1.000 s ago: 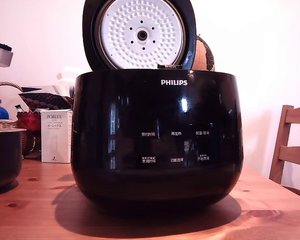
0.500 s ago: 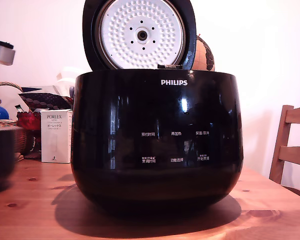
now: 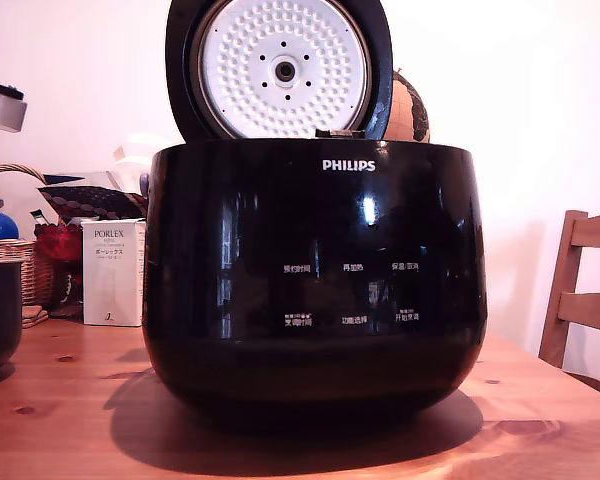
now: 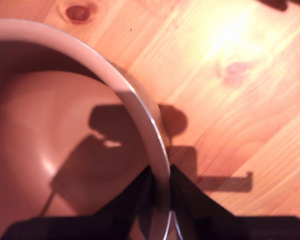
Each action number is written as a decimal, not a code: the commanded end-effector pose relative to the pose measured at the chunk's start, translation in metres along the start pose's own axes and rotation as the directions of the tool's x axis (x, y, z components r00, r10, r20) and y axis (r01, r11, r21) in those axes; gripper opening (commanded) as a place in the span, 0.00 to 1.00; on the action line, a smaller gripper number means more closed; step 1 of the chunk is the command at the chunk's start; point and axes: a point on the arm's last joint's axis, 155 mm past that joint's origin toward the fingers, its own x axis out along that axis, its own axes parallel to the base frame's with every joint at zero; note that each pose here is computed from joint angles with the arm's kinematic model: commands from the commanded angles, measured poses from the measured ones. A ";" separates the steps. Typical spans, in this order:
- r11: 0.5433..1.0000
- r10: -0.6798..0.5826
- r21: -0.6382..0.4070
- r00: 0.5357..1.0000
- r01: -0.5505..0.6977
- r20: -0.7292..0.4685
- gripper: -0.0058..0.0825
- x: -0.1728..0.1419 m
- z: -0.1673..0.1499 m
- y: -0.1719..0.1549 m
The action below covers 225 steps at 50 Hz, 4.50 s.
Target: Pick up the metallic pot next to the rice cooker
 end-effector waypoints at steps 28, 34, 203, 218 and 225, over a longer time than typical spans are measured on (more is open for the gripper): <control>0.999 0.016 0.047 0.999 -0.015 -0.038 0.04 -0.023 0.007 0.000; 0.999 0.026 0.048 0.998 -0.024 -0.058 0.04 -0.025 0.002 0.000; 0.993 -0.010 0.121 0.994 -0.004 0.113 0.04 -0.135 0.049 -0.079; 0.991 -0.119 0.085 0.981 0.107 0.154 0.04 -0.137 0.056 -0.098; 0.988 -0.147 0.073 0.976 0.136 0.162 0.04 -0.137 0.057 -0.100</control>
